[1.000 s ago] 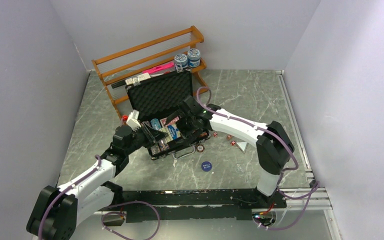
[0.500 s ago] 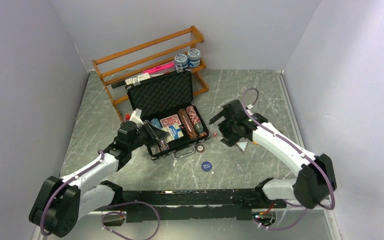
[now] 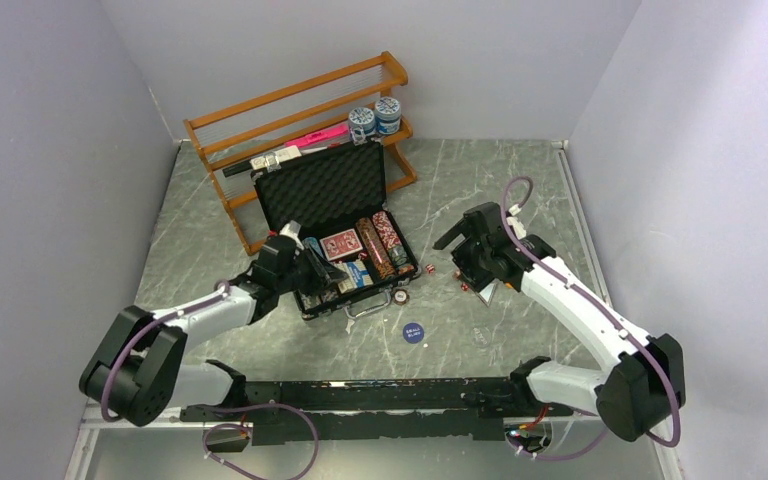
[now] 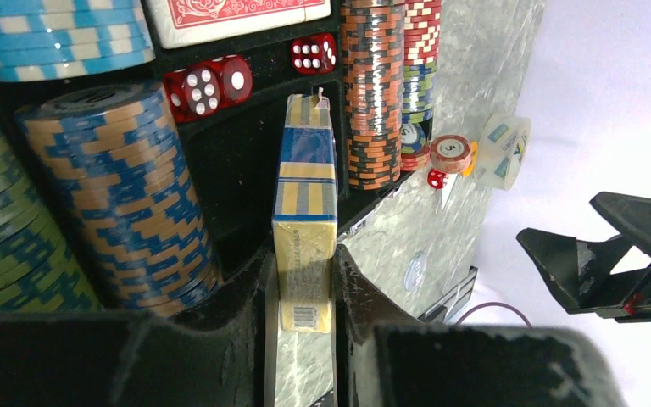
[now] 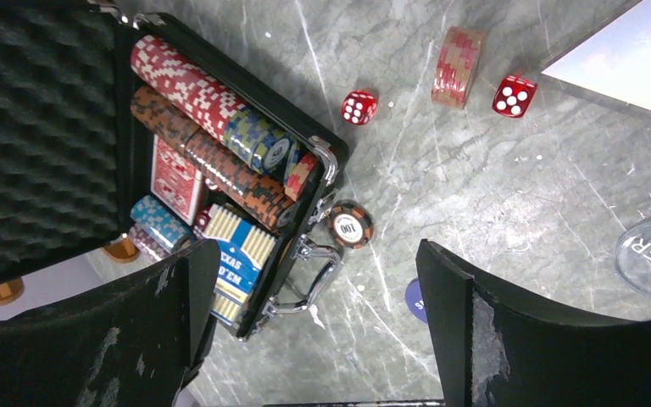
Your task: Pack up texas hold em set
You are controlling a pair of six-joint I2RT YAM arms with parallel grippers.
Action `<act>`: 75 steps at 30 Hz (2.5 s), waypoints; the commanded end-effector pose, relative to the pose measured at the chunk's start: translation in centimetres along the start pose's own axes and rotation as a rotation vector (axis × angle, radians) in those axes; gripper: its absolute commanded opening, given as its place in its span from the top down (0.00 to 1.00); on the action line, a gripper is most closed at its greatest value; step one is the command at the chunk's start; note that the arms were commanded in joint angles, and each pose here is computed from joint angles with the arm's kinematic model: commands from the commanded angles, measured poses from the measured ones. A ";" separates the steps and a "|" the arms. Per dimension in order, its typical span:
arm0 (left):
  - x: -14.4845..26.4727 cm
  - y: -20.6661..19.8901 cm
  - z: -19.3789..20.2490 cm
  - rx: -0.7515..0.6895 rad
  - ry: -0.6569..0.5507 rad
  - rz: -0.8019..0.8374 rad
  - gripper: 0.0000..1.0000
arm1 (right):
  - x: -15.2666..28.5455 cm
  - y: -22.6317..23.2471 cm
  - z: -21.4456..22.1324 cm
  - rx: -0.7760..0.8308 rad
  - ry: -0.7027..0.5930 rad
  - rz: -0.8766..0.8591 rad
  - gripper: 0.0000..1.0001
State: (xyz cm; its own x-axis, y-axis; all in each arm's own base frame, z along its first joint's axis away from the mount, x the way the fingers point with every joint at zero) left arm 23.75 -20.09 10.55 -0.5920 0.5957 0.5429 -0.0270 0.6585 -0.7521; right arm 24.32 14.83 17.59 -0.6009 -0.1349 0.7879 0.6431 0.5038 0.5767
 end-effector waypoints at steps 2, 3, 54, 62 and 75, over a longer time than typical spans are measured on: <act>-0.9 -3.2 -1.0 0.028 0.014 0.108 0.95 | -0.2 0.9 0.2 0.026 0.046 -0.008 0.10; -1.1 -3.2 -0.8 0.041 0.030 0.112 0.95 | -0.2 1.0 0.3 0.028 0.060 -0.008 0.10; -3.1 0.8 -0.9 -0.300 0.152 -0.405 0.69 | -2.3 0.2 0.6 0.181 0.198 0.022 0.19; -0.4 -2.5 -3.8 -0.385 0.021 -0.379 0.52 | -2.8 -0.9 -4.9 0.505 0.013 0.234 0.11; 5.0 -4.9 -5.6 -0.424 -0.229 -0.235 0.10 | -6.5 -2.2 -3.5 0.459 0.062 0.238 0.27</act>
State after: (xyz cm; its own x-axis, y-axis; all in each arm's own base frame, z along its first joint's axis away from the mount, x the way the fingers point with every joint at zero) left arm 25.48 -18.55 18.20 -0.7183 0.3513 0.6005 0.1190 0.9125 -0.3914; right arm 28.07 11.33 13.39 -0.4379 -0.0158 0.8989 0.4323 0.8730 0.2259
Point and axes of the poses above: each gripper's point midway between its finger pads, its own x axis back along the fingers, its own y axis along the line the jaws close on, z = x × y, the point moved 4 cm from there along x, back along the fingers, and after that the axes turned 8 degrees about -x, right-handed, at the moved point
